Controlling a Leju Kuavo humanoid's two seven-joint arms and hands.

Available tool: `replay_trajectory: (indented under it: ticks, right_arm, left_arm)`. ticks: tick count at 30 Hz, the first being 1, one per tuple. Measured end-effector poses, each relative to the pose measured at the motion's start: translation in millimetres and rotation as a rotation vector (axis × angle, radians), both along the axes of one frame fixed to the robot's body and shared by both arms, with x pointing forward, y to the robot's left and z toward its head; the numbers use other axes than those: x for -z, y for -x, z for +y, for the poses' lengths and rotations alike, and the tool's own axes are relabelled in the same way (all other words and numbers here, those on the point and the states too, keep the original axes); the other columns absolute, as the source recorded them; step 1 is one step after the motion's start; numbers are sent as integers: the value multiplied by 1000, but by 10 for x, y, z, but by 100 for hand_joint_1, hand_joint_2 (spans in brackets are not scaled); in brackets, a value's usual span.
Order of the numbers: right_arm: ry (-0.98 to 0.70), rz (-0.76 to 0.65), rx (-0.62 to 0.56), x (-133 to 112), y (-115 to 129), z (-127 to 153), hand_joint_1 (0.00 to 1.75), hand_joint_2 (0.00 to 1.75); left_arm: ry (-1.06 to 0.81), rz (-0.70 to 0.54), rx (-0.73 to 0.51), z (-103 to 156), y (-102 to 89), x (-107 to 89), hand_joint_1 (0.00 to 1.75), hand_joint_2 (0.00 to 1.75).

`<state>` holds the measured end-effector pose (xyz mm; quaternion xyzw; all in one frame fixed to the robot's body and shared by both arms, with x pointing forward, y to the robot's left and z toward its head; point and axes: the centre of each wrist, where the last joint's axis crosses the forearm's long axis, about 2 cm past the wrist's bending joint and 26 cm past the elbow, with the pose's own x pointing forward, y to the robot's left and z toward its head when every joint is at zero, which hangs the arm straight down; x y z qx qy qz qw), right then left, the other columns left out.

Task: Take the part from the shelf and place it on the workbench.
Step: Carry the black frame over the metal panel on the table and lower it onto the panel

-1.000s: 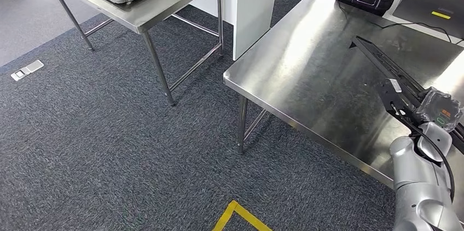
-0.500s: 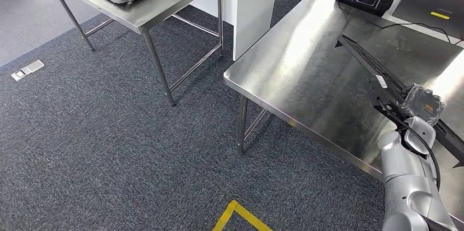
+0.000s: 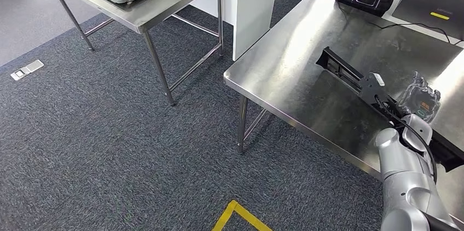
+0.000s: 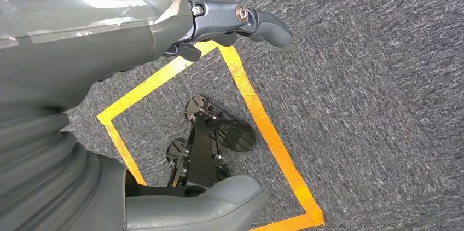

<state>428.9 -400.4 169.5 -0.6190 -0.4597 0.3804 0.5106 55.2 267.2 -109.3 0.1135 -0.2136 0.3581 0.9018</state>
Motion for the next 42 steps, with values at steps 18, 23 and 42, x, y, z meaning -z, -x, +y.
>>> replay_trajectory:
  ticks: [18,23,42]
  right_arm:
    - [-133,112,9,28,13,-122,0,0]
    - [-262,360,48,33,-18,-162,0,0]
    - [-355,587,104,-54,-95,-245,0,0]
  left_arm:
    - [32,51,5,-3,0,-1,0,0]
    - [50,56,13,9,-3,0,0,0]
    - [60,66,14,21,-5,0,0,0]
